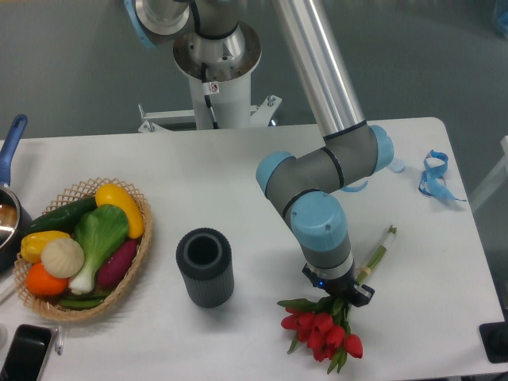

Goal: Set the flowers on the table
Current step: 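Carry the tulip bouquet toward the black cup and lower it onto the table, then open the gripper to release the tulips and lift away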

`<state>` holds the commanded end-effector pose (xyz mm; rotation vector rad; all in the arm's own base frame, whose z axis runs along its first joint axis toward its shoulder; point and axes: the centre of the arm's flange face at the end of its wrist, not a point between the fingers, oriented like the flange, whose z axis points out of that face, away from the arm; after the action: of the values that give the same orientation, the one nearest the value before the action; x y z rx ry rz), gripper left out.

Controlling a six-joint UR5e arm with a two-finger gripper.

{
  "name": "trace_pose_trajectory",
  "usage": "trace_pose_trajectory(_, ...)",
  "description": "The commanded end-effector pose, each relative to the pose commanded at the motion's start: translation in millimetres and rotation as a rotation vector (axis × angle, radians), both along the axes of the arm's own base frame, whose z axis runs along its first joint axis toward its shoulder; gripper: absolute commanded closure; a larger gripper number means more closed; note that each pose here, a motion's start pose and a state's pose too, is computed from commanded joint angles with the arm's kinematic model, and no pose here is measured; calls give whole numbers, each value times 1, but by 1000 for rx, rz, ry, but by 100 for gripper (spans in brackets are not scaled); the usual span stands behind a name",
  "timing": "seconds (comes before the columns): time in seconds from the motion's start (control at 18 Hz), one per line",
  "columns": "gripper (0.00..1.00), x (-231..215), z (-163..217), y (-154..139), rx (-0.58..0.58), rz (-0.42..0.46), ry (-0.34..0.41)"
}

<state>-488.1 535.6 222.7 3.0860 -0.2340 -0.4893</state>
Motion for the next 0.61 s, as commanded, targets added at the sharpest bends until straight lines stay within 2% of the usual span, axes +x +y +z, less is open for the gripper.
trace_pose_trajectory(0.06, 2, 0, 5, 0, 5, 0, 6)
trace_pose_trajectory(0.11, 0, 1, 12, 0, 13, -2, 13)
trace_pose_trajectory(0.33, 0, -2, 63, -9, 62, 10, 70)
trace_pose_trajectory(0.5, 0, -18, 115, -38, 106, 45, 123)
trace_pose_trajectory(0.61, 0, -22, 139, -51, 151, 42, 111)
